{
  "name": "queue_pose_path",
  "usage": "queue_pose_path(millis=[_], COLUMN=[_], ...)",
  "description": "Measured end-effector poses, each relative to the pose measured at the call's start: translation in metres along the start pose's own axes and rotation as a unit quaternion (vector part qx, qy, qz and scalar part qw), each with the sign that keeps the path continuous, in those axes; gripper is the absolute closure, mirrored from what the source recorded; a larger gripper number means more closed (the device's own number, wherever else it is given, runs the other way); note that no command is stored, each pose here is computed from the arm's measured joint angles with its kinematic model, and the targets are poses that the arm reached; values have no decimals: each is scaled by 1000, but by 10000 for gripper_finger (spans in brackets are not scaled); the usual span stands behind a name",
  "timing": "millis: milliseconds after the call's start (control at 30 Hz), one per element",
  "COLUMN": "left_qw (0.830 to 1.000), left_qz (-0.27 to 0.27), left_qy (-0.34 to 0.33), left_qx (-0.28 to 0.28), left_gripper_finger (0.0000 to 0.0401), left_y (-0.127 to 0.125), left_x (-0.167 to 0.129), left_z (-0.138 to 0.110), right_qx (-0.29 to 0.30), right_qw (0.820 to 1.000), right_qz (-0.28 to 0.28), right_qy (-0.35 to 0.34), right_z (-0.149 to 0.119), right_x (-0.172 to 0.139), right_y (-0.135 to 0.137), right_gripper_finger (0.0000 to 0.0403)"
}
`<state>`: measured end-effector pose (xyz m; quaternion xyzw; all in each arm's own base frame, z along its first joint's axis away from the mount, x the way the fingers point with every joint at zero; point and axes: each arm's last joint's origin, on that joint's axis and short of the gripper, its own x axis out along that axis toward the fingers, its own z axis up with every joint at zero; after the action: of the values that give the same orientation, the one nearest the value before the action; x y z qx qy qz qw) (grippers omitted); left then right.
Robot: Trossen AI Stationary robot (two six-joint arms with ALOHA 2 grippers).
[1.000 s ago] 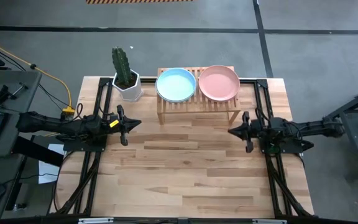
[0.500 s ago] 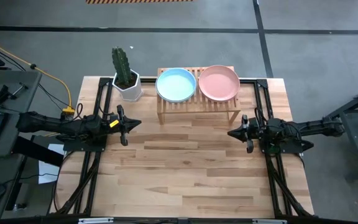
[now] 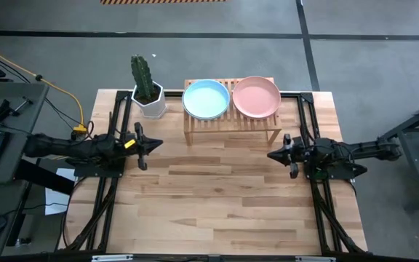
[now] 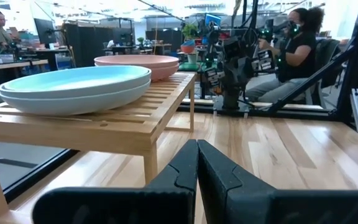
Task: Place and stack plates onto a shelf
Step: Return to Home Position
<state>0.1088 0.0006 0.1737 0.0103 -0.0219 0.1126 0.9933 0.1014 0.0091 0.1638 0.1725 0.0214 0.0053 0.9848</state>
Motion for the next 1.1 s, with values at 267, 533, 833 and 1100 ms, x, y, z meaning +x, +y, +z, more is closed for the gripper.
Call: queue_pose_path(millis=[267, 533, 833, 1100], left_qw=[1000, 1000, 1000, 1000], left_qz=[-3, -8, -11, -11], left_qy=[15, -4, -6, -6], left_qx=[5, -1, -2, -2], left_gripper_finger=[401, 401, 401, 401], left_y=[3, 3, 3, 3], left_x=[-9, -12, -12, -12], left_z=[-4, -1, -1, -1], right_qx=[6, 4, 4, 4], right_qw=[998, 999, 999, 999], right_qz=[19, 14, 14, 13], right_qy=[-53, -39, -39, -37], right_z=[9, 6, 6, 5], right_x=[-5, -5, -5, -5], right_y=[3, 2, 2, 1], right_gripper_finger=[402, 402, 402, 402])
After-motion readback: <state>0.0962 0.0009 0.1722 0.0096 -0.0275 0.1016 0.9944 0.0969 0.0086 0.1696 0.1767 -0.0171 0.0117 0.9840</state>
